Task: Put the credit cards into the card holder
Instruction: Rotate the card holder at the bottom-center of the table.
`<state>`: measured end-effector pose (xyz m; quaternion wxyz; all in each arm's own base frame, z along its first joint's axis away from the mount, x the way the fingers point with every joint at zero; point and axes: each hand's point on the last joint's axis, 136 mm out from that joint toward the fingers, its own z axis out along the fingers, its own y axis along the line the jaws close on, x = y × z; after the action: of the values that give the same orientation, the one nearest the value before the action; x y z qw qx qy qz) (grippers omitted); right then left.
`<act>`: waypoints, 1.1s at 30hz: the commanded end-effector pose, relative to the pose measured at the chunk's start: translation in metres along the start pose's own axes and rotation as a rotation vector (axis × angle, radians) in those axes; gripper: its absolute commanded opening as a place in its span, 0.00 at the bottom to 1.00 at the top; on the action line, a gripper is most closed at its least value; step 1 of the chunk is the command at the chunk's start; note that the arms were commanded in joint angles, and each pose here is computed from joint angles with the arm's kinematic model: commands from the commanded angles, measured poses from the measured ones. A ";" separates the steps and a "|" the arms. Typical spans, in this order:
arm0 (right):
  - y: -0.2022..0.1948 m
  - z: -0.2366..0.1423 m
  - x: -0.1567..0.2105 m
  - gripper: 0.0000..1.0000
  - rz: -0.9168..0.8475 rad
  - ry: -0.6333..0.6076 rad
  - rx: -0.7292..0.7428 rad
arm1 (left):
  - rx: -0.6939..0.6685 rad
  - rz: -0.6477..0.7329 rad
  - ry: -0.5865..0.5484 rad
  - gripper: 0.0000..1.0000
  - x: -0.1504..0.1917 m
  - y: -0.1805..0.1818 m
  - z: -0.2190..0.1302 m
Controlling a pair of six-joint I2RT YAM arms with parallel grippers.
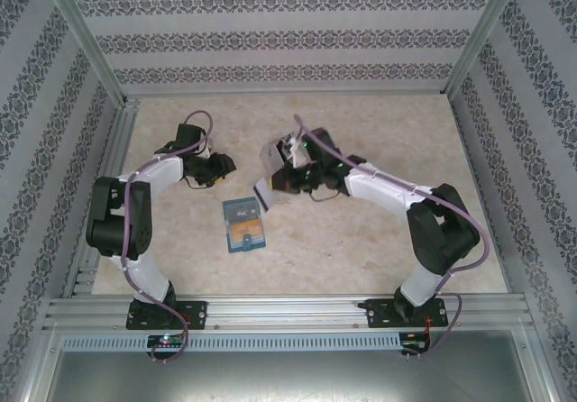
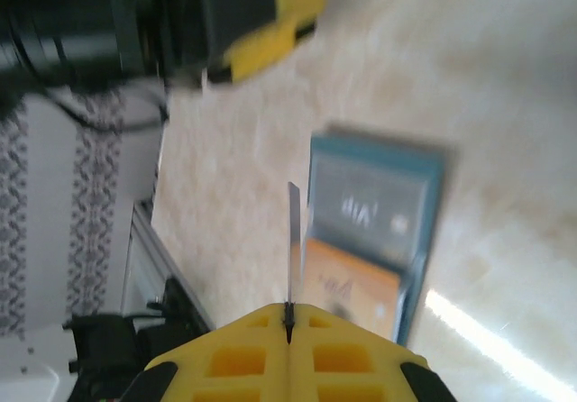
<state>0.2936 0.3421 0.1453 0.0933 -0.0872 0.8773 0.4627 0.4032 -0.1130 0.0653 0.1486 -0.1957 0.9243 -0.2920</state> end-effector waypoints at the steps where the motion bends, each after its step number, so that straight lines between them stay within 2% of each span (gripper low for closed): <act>1: 0.019 0.019 0.017 0.00 0.012 0.010 -0.068 | 0.022 0.005 0.081 0.45 0.015 0.007 0.013; 5: 0.004 0.039 0.043 0.00 0.046 0.055 -0.045 | 0.003 -0.010 0.121 0.42 0.033 0.018 0.013; 17: -0.014 0.014 0.038 0.00 0.043 0.008 0.039 | -0.053 -0.102 0.270 0.37 0.130 0.059 -0.012; 24: -0.025 0.005 0.059 0.00 0.074 -0.007 0.081 | -0.084 -0.128 0.329 0.32 0.188 0.062 -0.021; 29: -0.033 0.004 0.090 0.00 0.114 -0.004 0.125 | -0.099 -0.115 0.322 0.25 0.209 0.055 -0.026; 33: -0.040 0.001 0.110 0.00 0.129 -0.030 0.169 | -0.109 -0.093 0.335 0.24 0.222 0.049 -0.022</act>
<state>0.1990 0.3200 0.0884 0.0634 -0.0429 0.9097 0.4081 0.1958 -0.1635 0.0217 -0.0179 -0.1739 0.9402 -0.2922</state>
